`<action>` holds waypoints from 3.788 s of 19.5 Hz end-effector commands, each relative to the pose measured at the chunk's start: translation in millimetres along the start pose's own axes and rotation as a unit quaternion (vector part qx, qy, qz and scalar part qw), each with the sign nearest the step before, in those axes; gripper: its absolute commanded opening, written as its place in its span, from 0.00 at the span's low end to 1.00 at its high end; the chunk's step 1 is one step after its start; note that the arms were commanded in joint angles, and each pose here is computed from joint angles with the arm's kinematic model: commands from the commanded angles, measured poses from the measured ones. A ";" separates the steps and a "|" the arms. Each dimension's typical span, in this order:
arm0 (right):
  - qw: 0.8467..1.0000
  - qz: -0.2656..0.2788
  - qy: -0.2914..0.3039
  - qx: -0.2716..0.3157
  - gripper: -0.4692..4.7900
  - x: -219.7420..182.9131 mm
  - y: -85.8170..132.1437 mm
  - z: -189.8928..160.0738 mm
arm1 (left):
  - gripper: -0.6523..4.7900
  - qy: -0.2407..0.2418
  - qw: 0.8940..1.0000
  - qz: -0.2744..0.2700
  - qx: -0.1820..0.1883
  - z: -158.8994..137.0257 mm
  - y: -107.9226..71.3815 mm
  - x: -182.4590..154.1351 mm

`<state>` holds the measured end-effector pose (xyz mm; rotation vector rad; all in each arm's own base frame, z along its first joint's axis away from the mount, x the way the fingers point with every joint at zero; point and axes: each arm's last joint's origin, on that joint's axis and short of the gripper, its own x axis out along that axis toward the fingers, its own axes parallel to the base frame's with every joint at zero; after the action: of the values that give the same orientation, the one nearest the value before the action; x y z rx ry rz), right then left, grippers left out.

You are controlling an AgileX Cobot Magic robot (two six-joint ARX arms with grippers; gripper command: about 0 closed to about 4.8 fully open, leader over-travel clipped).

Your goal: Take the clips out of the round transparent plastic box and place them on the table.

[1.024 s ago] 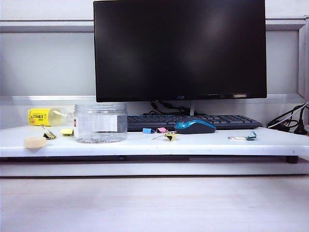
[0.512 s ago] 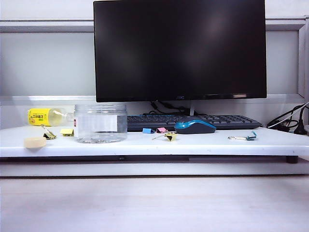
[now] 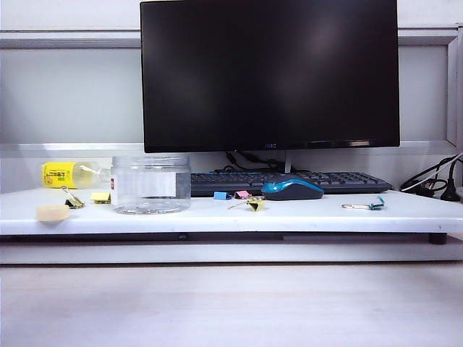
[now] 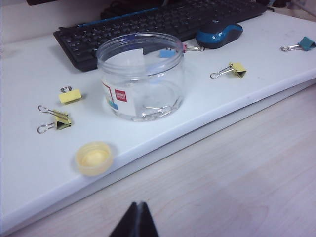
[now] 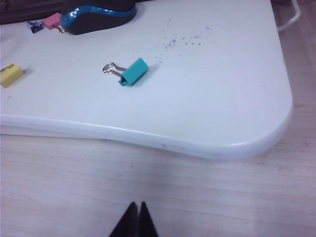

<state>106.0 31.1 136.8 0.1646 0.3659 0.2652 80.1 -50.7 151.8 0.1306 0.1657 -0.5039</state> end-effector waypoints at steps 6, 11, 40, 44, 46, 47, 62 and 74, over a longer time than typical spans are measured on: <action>1.000 0.004 -0.004 -0.002 0.09 -0.2 1.1 0.7 | 0.11 0.008 1.000 -0.005 0.001 -3.7 -0.6 1.1; 0.999 0.023 -0.028 -0.007 0.09 -3.8 4.9 3.9 | 0.11 0.010 1.000 0.013 -0.003 -4.0 3.1 1.2; 0.989 -0.067 -0.131 0.017 0.09 -17.7 -14.8 18.6 | 0.11 0.029 0.968 0.244 -0.049 -9.5 46.9 -7.9; 0.989 -0.067 -0.131 0.017 0.09 -17.6 -14.8 18.6 | 0.11 0.029 0.968 0.244 -0.049 -9.4 46.9 -7.9; 0.989 -0.067 -0.131 0.017 0.09 -17.6 -14.8 18.6 | 0.11 0.029 0.968 0.244 -0.049 -9.4 46.9 -7.9; 0.989 -0.067 -0.131 0.017 0.09 -17.6 -14.8 18.6 | 0.11 0.029 0.968 0.244 -0.049 -9.4 46.9 -7.9; 0.984 -0.092 -0.097 -0.121 0.09 -16.7 -16.0 14.3 | 0.11 0.029 0.968 0.244 -0.049 -9.4 46.9 -7.9; 0.984 -0.092 -0.098 -0.121 0.09 -16.8 -15.9 14.4 | 0.11 0.039 0.965 0.258 -0.010 -9.2 47.7 -8.4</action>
<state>99.7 9.7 151.0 -0.0789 0.1621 0.1129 94.9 -4.0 151.7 0.1594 0.1888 0.0201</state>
